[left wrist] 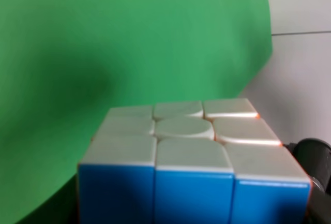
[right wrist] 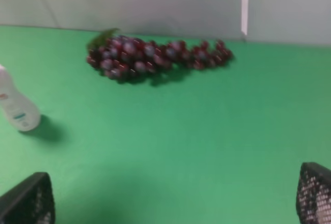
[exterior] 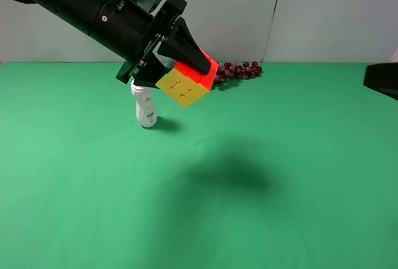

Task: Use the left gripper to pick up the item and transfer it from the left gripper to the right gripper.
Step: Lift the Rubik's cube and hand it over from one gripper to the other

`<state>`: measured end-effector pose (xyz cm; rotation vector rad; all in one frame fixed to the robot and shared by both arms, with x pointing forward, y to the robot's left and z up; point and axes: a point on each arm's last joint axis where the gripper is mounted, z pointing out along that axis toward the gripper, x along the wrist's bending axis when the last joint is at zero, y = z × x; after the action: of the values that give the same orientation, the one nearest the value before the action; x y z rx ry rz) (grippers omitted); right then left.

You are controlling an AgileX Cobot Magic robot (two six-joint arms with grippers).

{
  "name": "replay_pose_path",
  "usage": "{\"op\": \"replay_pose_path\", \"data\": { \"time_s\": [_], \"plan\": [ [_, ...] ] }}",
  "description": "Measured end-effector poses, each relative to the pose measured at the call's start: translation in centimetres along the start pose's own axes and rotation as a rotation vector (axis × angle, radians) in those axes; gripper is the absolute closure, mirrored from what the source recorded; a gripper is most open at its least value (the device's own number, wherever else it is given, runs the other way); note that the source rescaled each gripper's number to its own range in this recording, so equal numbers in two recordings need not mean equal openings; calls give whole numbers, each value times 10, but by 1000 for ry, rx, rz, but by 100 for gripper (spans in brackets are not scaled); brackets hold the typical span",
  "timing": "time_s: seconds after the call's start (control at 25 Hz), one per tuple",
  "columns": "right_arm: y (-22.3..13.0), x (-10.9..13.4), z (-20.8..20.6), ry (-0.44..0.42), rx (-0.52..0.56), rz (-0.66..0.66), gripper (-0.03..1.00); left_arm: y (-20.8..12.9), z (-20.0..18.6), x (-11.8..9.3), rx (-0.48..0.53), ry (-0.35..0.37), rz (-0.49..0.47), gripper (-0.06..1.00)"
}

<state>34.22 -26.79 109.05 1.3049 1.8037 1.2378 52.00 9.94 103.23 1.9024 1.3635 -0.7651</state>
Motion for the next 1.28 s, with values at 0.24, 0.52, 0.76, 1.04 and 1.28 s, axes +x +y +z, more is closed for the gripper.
{"op": "replay_pose_path", "data": {
  "time_s": [0.24,0.52,0.76,1.04,1.28],
  "plan": [
    [6,9,21,101,-11,-191,-3,-3,0,-2,28,-24,32,94],
    [6,29,49,221,5,-310,-3,-2,0,-9,18,-105,78,94],
    [5,53,72,295,-15,-353,-3,-2,0,-10,21,-109,90,94],
    [0,80,87,358,-36,-387,-3,-5,-1,-11,41,-128,127,94],
    [0,88,84,386,-53,-374,-3,-5,-1,-11,39,-130,171,94]
  ]
}}
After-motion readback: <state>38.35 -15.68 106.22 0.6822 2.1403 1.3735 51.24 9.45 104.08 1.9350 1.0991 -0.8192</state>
